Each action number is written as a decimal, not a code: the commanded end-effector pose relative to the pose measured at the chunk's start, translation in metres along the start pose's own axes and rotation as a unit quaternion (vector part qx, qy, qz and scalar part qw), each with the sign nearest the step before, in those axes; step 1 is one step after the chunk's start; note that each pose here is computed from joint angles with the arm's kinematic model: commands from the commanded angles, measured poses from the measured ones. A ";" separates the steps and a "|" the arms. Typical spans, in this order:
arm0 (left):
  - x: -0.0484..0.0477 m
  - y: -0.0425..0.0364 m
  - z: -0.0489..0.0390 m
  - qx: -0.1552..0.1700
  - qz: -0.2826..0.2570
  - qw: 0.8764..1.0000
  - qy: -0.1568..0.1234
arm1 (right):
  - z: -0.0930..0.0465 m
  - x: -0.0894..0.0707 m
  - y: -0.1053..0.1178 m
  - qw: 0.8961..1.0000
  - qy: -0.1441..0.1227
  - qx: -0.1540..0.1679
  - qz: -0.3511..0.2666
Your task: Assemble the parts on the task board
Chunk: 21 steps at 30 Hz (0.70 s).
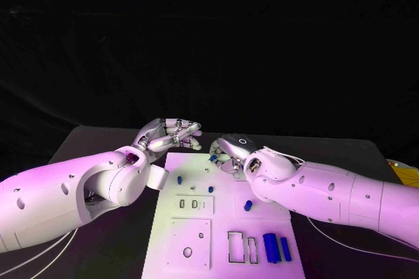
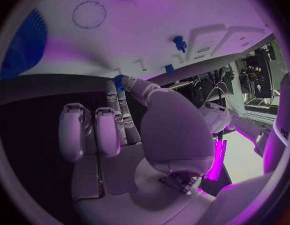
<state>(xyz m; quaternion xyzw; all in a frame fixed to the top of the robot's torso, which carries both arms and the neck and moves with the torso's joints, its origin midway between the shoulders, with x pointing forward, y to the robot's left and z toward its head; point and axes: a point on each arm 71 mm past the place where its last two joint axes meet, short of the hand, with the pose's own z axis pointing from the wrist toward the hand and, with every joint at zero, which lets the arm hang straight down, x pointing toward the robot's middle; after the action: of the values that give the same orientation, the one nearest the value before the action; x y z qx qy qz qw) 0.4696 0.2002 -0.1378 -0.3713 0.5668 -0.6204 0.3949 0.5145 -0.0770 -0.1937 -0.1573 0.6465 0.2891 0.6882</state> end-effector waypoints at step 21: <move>0.0011 -0.0026 0.0010 0.007 -0.001 1.000 0.007 | 0.006 0.003 0.005 1.000 0.020 -0.004 -0.011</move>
<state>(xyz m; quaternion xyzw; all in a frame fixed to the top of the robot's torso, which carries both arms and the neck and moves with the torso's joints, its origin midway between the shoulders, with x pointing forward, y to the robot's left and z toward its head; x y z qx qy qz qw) 0.4702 0.2012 -0.1374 -0.3716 0.5665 -0.6198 0.3962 0.5154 -0.0700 -0.1925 -0.1613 0.6469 0.2890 0.6870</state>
